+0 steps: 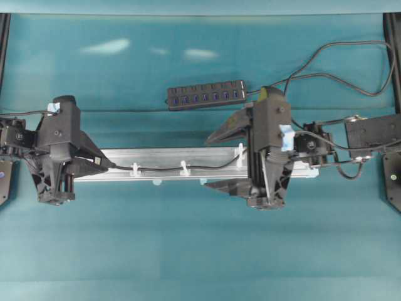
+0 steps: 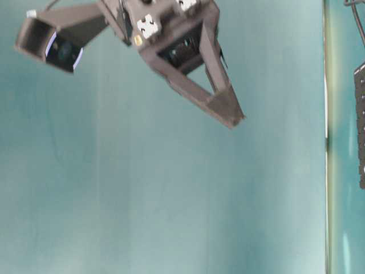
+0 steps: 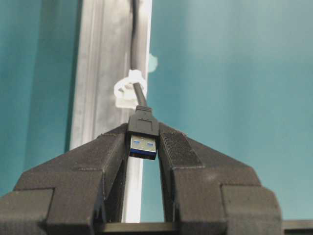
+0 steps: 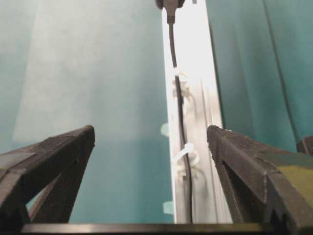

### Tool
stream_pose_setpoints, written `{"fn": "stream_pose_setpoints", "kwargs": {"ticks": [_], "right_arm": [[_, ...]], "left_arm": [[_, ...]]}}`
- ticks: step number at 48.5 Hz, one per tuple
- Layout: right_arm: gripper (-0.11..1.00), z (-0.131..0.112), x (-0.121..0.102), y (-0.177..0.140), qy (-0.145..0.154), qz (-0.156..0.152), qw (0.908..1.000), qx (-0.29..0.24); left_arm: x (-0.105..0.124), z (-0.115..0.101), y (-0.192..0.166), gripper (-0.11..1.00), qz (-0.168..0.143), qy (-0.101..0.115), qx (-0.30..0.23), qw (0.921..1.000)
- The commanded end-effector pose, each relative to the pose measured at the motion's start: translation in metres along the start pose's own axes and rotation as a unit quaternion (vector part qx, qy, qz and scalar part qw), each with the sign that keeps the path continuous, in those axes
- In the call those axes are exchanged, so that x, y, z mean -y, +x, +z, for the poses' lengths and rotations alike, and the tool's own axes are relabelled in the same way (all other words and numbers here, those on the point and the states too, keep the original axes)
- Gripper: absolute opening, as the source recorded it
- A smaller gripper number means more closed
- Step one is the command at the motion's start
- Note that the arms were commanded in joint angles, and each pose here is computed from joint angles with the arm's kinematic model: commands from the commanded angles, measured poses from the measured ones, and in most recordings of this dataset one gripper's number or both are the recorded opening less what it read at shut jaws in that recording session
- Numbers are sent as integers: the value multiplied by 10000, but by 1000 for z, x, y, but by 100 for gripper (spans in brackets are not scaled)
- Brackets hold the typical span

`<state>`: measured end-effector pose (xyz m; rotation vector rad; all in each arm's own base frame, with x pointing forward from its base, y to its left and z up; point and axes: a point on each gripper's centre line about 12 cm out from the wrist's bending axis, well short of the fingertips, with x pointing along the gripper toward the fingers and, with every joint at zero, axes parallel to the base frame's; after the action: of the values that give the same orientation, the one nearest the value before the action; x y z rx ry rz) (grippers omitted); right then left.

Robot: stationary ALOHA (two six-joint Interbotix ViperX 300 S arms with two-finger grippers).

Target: Pass the USB cable through three rings with both arms.

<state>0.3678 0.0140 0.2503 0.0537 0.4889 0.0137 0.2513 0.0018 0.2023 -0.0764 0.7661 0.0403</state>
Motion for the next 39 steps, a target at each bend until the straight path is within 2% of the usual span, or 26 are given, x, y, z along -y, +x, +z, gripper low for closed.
{"fn": "stream_pose_setpoints", "kwargs": {"ticks": [1,39], "right_arm": [[86,9,-1,-7,-6,25,9998,197],[86,7,-1,-4,-7,20,9999,144]], "left_arm": [[2,12,-4,20,-30,30,190,9998],[2,12,-4,20,-30,30,190,9998]]}}
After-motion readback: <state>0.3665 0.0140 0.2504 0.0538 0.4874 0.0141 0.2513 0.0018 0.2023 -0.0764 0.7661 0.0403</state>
